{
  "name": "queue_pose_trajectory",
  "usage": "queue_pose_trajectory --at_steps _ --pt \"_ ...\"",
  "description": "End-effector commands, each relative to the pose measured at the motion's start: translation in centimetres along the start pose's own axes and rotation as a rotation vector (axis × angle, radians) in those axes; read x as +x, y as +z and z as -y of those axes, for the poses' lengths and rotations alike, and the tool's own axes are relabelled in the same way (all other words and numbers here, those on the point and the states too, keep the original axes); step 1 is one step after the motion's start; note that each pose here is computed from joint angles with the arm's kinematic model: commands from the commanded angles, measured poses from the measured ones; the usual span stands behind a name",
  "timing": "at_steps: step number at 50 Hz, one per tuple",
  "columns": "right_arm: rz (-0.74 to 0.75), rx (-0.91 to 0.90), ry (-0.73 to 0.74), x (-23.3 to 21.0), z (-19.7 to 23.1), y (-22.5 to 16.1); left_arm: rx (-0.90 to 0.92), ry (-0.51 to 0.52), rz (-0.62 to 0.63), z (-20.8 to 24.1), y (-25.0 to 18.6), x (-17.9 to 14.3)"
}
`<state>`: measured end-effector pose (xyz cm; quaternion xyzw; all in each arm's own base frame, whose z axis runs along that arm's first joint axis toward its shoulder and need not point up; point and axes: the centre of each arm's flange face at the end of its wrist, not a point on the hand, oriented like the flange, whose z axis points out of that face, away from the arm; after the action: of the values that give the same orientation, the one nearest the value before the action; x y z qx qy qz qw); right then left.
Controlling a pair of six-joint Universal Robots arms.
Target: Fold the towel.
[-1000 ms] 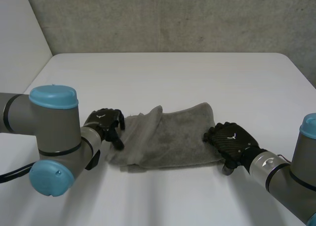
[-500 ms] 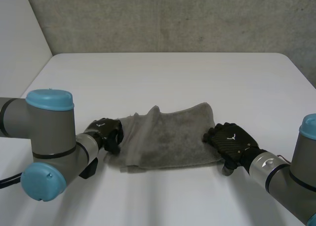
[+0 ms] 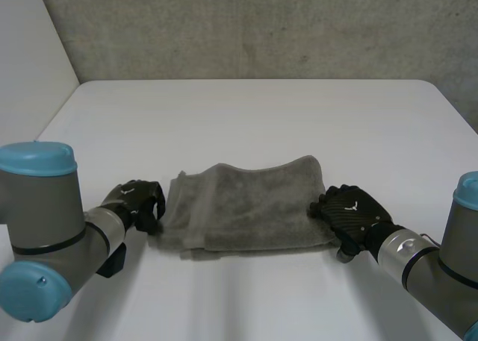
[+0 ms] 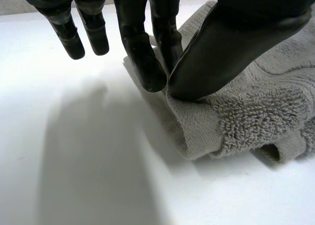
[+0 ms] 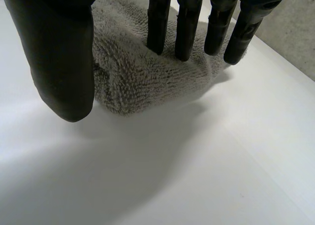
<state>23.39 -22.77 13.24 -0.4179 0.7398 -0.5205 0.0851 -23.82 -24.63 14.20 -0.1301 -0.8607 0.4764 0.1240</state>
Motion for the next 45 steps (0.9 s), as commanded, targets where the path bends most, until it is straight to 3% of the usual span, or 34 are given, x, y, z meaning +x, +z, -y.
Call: queue_pose_trajectory --at_steps 1,20,36,45 --pt "0.0 -0.001 -0.013 -0.1 -0.1 0.0 -0.007 -0.003 0.002 -0.4 -0.2 -0.1" --pt "-0.057 0.005 -0.025 -0.1 -0.1 0.2 -0.057 -0.026 -0.013 -2.0 -1.4 0.6" --pt "-0.073 0.003 -0.048 0.1 0.2 0.1 0.021 -0.026 -0.023 -0.1 -2.6 0.8" --pt "-0.1 0.079 -0.214 0.9 4.0 -0.9 0.155 -0.058 0.026 3.6 -3.6 -1.1"
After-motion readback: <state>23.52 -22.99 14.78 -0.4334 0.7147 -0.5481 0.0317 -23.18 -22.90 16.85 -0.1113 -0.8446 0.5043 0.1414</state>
